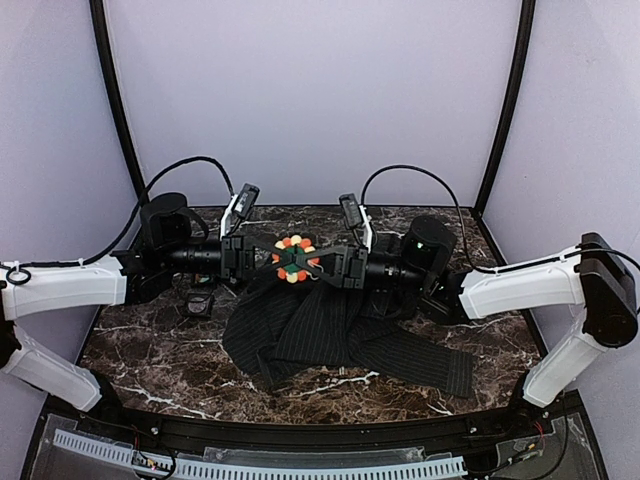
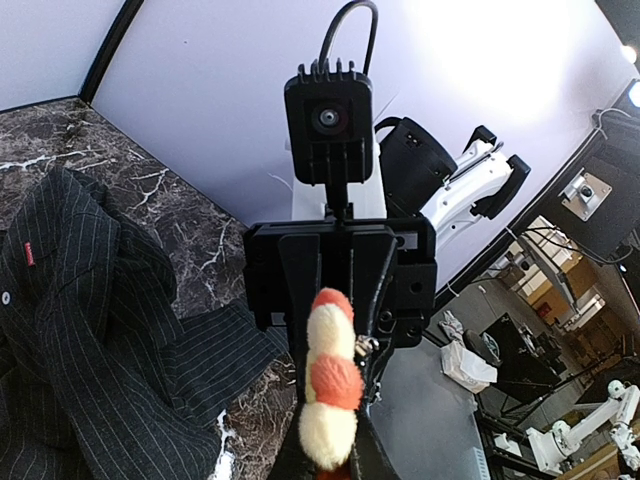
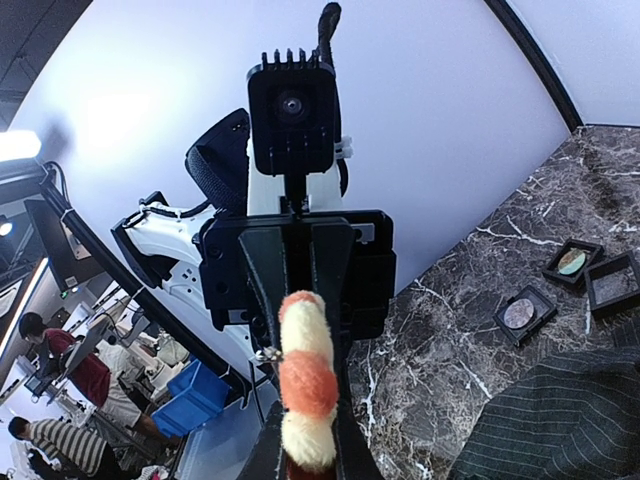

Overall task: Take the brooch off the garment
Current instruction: Close the brooch securely.

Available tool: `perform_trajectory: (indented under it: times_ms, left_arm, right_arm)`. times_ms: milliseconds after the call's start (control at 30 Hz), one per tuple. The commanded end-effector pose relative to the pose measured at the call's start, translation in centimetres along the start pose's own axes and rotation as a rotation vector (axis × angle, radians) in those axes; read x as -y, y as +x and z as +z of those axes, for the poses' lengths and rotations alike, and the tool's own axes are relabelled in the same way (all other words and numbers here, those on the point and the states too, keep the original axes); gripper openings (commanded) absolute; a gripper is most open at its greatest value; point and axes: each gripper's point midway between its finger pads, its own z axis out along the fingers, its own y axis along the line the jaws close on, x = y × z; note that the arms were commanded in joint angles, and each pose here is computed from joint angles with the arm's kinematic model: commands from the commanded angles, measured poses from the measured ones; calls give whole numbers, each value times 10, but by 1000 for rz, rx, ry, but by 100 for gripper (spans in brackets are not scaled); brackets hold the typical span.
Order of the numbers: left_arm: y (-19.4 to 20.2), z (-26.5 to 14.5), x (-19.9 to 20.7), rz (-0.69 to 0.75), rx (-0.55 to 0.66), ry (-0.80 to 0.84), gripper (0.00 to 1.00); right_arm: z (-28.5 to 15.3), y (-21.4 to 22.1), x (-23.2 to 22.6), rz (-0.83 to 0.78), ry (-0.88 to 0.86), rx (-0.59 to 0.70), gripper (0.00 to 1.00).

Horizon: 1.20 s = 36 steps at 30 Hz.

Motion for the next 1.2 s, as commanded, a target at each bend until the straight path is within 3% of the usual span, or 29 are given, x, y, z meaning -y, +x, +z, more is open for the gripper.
perform_trajectory:
  times_ms: [0,267,1167]
  left_arm:
    - [-27,-32,-6,31,95,-37,1]
    - [-25,-32,-11,39,84,-67,1]
    - [-17,-26,-15,40,57,-84,1]
  right_arm:
    - [-28,-51,32,-7,158,167,7]
    - [-10,-62,25,-7,151,177,6]
    - [19,-79,32,-14,191,187,21]
